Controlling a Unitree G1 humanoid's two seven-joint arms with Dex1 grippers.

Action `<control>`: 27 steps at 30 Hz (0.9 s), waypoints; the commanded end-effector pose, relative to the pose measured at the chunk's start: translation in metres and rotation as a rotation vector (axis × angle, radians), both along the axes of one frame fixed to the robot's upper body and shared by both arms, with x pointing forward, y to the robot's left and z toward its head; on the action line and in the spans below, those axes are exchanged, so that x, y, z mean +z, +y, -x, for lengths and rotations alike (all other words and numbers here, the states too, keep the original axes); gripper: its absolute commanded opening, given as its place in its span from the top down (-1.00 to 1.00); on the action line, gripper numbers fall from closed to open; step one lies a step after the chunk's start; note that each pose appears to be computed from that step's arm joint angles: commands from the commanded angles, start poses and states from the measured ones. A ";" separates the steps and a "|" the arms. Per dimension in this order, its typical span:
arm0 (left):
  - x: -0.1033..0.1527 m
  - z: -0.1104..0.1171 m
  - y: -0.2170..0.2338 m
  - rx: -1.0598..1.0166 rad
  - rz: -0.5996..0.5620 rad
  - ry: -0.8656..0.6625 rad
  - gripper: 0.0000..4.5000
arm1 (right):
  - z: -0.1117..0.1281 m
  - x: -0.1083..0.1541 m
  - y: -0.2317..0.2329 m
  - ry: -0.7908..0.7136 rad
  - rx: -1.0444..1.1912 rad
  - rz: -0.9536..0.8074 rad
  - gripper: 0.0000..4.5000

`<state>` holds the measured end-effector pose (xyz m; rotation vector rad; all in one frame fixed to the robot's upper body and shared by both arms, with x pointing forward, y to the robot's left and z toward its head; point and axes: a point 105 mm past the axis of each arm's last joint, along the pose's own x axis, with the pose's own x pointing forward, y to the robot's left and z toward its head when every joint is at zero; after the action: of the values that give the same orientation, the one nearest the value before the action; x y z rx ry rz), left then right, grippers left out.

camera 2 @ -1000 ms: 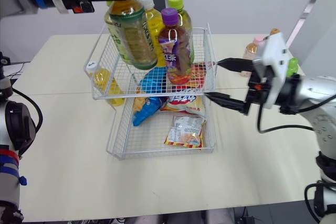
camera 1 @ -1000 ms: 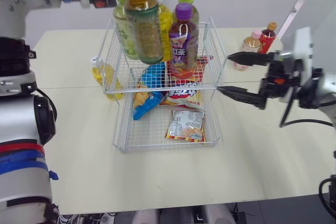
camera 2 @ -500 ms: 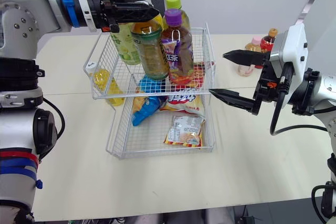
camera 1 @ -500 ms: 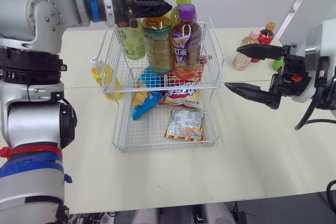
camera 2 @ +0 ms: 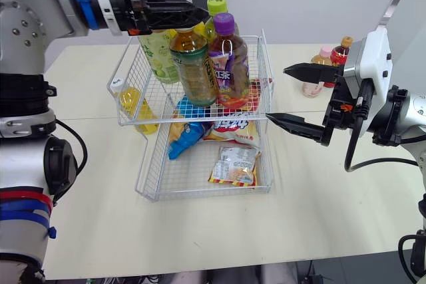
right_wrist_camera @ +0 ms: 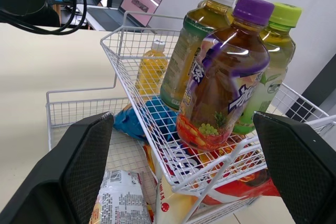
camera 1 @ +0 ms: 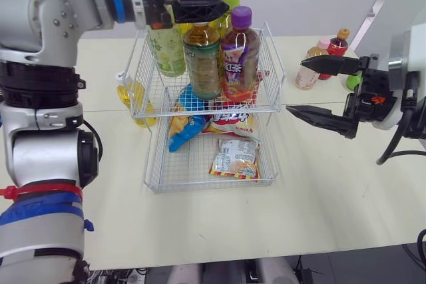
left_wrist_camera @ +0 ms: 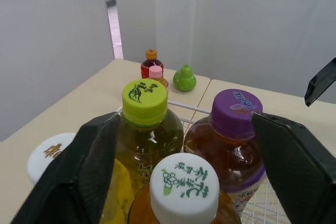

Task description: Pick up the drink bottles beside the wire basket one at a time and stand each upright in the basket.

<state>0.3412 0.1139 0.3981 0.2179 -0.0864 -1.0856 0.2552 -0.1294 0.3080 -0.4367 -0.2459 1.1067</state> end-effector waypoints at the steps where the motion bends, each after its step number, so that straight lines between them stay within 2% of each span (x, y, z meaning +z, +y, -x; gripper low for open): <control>1: 0.035 0.025 0.013 -0.019 0.035 -0.118 -1.00 | 0.007 0.012 0.003 -0.060 0.006 0.004 -1.00; 7: 0.052 0.041 0.062 0.090 0.105 -0.177 -1.00 | 0.008 0.011 0.004 -0.057 0.023 -0.003 -1.00; 13: 0.035 0.051 0.125 0.320 0.105 -0.208 -1.00 | 0.010 0.005 0.009 -0.030 0.049 -0.009 -1.00; 18: -0.014 0.053 0.182 0.561 0.009 -0.163 -1.00 | 0.010 -0.005 0.022 -0.013 0.090 -0.029 -1.00; 23: -0.058 0.058 0.220 0.716 0.040 -0.165 -1.00 | 0.011 -0.018 0.036 -0.016 0.117 -0.003 -1.00; 27: -0.099 0.067 0.225 0.732 0.041 -0.100 -1.00 | 0.015 -0.023 0.044 -0.018 0.133 -0.004 -1.00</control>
<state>0.2834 0.3428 0.2889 0.1965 -0.0468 -0.3427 0.2473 -0.0881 0.2766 -0.3968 -0.2362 1.2356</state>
